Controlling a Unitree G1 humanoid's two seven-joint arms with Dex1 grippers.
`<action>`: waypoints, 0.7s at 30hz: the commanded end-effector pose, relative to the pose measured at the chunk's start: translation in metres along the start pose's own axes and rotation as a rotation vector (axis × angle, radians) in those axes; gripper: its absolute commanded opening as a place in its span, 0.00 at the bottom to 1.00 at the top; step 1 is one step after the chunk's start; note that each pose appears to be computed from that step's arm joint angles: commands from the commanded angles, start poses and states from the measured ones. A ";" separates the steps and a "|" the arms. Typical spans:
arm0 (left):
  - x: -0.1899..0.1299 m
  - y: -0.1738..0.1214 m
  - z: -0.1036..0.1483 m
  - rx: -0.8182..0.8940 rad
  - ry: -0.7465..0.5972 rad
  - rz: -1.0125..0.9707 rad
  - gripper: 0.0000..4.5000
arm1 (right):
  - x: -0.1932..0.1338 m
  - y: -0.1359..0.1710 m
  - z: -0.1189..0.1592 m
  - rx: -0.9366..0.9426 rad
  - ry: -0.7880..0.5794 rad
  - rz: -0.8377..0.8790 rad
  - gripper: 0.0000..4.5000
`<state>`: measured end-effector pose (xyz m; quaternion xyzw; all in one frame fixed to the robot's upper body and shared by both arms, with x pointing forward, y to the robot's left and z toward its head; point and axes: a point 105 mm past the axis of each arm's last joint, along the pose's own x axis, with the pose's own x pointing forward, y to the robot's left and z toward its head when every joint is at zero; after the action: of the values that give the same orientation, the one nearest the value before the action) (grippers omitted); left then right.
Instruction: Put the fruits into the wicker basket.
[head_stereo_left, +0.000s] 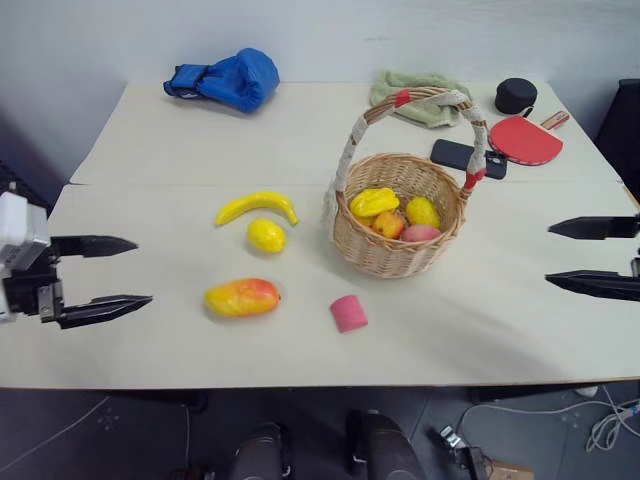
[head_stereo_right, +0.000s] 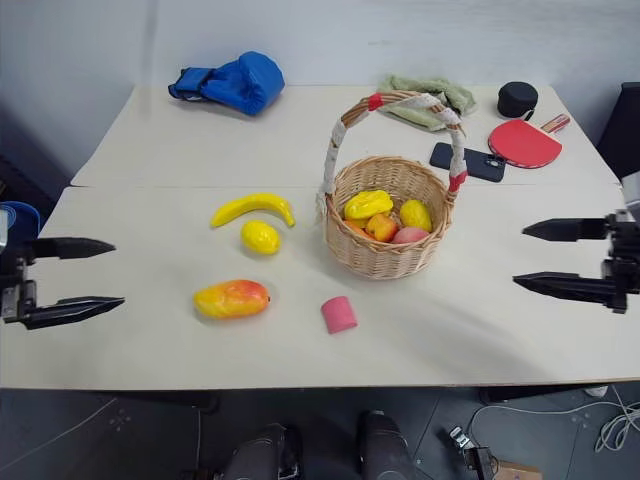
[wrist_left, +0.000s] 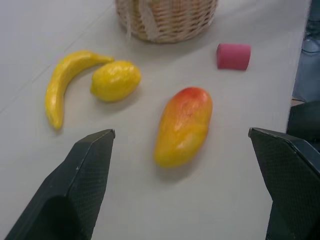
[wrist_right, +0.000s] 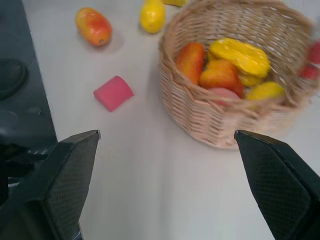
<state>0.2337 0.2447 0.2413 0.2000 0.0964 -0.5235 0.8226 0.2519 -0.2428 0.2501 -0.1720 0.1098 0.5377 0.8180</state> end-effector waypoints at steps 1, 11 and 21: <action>0.027 -0.019 0.017 0.041 -0.033 -0.183 1.00 | 0.049 0.030 0.013 -0.045 -0.046 0.183 0.99; 0.060 -0.029 0.017 0.137 0.037 -0.371 1.00 | 0.177 0.047 -0.033 -0.345 0.060 0.303 0.99; 0.067 -0.030 0.027 0.160 0.010 -0.370 1.00 | 0.229 0.036 -0.067 -0.424 0.123 0.312 0.96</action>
<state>0.2363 0.1702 0.2276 0.2348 0.1078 -0.6702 0.6957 0.3066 -0.0599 0.1065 -0.3418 0.0598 0.6642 0.6622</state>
